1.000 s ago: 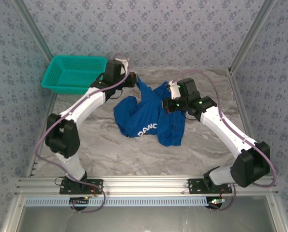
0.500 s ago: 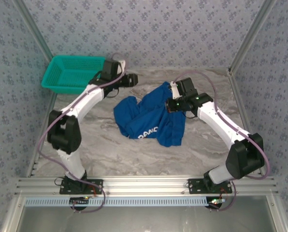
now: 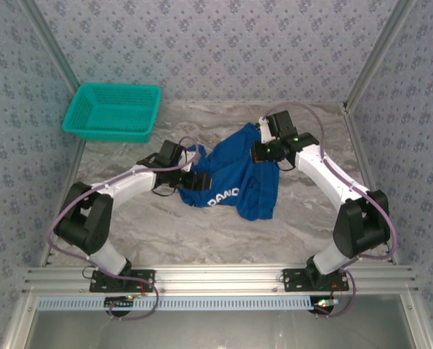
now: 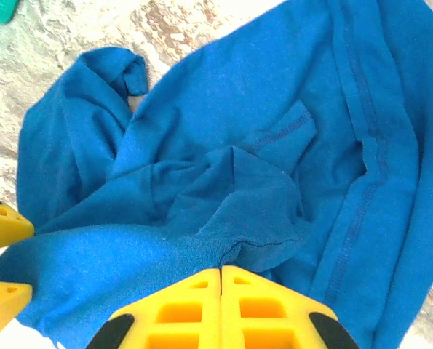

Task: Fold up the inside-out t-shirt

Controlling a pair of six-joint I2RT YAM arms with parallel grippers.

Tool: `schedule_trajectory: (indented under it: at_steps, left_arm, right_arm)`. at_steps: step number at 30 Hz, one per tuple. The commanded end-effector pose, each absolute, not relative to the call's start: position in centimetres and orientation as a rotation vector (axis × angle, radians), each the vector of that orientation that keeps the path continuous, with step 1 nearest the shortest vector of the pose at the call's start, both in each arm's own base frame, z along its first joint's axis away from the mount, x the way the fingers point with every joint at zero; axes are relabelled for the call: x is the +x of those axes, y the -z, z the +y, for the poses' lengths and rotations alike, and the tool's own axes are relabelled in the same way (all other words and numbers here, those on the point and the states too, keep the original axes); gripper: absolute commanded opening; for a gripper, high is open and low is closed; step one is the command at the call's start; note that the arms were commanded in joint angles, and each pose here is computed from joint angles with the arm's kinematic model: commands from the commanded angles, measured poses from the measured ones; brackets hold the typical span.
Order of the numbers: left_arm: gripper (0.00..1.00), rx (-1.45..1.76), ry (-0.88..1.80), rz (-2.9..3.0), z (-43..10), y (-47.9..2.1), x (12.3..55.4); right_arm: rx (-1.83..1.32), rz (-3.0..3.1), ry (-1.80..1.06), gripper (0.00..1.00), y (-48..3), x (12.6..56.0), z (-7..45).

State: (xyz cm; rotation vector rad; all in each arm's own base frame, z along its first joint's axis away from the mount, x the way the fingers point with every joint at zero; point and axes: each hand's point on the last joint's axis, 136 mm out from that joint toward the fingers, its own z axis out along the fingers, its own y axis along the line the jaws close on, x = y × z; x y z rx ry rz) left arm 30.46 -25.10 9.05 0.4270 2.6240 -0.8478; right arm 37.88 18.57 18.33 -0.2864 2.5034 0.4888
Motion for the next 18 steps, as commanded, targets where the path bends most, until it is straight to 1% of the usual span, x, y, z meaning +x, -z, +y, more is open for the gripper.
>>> schedule_trajectory:
  at_steps: [1,4,6,10,13,15,18]
  left_arm:
    - [0.76,0.477,0.756,2.561,-23.6,-10.4,30.5]
    - [0.77,0.491,0.853,2.541,-24.4,-10.4,29.9]
    - [0.73,0.486,0.904,2.549,-24.9,-10.0,29.6]
    - [0.58,0.499,0.917,2.574,-25.0,-9.0,29.4]
    - [0.43,0.489,0.92,2.565,-24.9,-9.0,29.9]
    - [0.38,0.485,0.921,2.548,-24.9,-9.3,30.2]
    - [0.24,0.49,0.928,2.549,-25.1,-9.5,30.2]
  right_arm:
    - [-0.311,2.481,-0.499,0.0,-19.2,38.6,18.9]
    - [-0.317,2.489,-0.503,0.0,-18.8,38.6,18.9]
    - [-0.315,2.491,-0.503,0.0,-18.6,38.6,18.9]
    - [-0.318,2.488,-0.498,0.0,-18.5,38.7,18.9]
    - [-0.319,2.482,-0.514,0.0,-18.5,38.9,19.1]
    - [-0.323,2.485,-0.521,0.0,-18.4,38.9,19.3]
    - [-0.323,2.481,-0.518,0.0,-18.3,39.2,19.4]
